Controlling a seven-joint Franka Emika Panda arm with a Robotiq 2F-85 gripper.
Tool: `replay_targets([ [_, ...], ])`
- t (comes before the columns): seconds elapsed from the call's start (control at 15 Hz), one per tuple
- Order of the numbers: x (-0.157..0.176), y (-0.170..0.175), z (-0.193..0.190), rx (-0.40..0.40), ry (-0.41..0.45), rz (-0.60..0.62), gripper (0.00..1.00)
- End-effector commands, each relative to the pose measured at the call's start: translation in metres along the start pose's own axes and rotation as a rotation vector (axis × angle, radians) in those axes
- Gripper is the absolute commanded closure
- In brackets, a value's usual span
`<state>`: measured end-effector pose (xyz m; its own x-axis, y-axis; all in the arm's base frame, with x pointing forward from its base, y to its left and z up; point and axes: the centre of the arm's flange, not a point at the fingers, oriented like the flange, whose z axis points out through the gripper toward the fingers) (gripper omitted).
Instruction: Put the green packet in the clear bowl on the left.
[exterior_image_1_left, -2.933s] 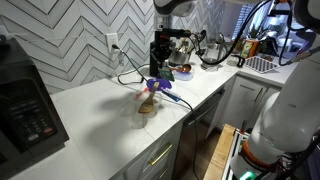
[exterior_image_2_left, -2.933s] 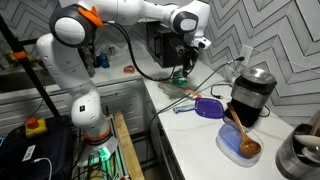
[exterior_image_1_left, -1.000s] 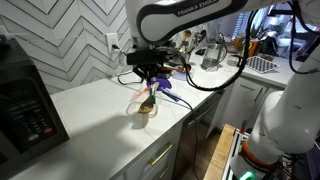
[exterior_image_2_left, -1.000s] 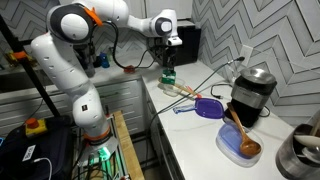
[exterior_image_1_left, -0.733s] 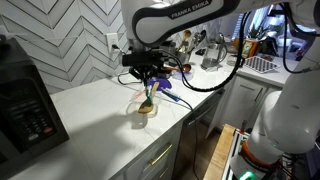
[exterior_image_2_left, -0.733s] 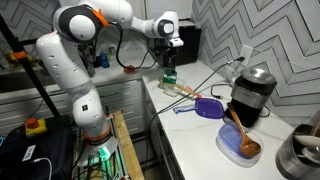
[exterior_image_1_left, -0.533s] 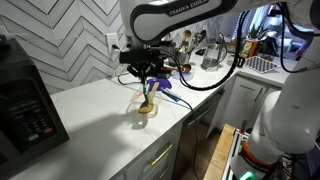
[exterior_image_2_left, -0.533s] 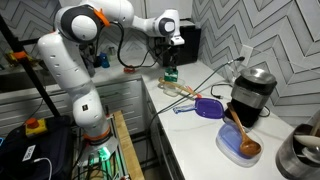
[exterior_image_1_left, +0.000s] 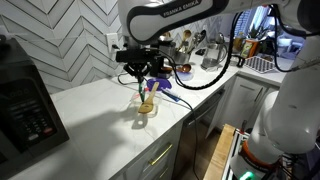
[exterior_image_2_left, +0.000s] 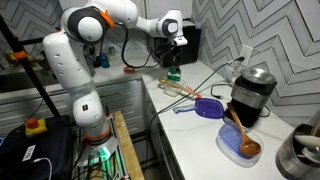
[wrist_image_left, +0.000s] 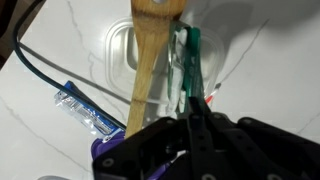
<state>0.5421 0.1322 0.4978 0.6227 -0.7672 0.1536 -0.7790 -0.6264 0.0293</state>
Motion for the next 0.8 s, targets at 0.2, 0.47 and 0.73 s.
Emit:
replay_targets([
  [0.2, 0.015, -0.019, 0.012, 0.037, 0.003, 0.027, 1.0],
  [0.47, 0.023, -0.023, 0.016, 0.031, 0.002, 0.038, 1.0],
  [0.73, 0.024, -0.028, 0.025, 0.019, -0.007, 0.032, 1.0],
])
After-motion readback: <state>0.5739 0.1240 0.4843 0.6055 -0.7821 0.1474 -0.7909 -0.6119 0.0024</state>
